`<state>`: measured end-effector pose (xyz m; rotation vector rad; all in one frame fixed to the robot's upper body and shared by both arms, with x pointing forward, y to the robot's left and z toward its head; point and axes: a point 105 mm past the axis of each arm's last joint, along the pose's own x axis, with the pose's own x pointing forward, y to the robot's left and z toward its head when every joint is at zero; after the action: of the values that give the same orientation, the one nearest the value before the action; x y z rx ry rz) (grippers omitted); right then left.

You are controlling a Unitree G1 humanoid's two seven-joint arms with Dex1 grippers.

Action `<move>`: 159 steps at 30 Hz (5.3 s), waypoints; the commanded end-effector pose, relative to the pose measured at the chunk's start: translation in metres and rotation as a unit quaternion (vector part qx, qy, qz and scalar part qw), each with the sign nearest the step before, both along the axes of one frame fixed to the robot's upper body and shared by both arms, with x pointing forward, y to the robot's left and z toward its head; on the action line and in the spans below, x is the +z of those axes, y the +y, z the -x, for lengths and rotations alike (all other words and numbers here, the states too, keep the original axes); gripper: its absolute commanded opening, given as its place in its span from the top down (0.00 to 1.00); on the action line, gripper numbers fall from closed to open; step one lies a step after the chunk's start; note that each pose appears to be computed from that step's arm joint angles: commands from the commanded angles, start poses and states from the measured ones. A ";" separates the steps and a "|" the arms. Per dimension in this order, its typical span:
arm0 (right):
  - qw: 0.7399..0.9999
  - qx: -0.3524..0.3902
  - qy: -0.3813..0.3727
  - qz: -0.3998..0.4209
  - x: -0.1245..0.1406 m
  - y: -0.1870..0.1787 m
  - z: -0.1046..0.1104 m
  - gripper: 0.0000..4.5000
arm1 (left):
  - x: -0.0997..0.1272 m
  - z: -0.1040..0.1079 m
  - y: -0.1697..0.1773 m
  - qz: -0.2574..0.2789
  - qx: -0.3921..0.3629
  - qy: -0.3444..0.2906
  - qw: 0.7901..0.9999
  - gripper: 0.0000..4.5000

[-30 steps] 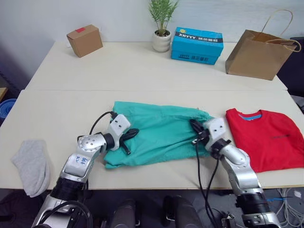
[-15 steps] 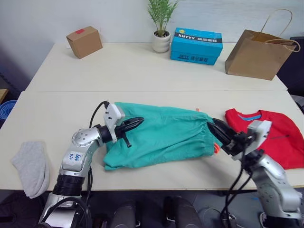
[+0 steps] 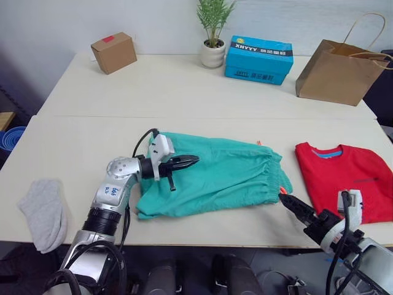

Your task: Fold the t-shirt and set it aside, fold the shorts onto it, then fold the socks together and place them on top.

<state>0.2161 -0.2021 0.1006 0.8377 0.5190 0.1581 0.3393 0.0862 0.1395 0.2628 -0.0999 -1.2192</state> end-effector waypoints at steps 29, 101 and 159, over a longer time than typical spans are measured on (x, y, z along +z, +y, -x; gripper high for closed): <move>0.919 -0.161 -0.278 0.227 0.043 -0.011 -0.094 0.99 | -0.014 -0.008 0.007 -0.044 0.031 0.039 0.998 1.00; 0.656 0.536 -0.451 0.282 -0.001 0.149 -0.076 1.00 | -0.025 -0.006 -0.004 -0.080 0.122 0.157 0.977 1.00; 0.824 0.530 -0.183 0.081 0.139 0.021 -0.053 1.00 | 0.048 0.086 0.013 0.116 -0.076 0.016 0.990 0.46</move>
<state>0.2836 -0.1735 0.2200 0.2539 0.6225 1.2298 0.2642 0.1090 0.1786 0.0396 -0.1973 -1.3008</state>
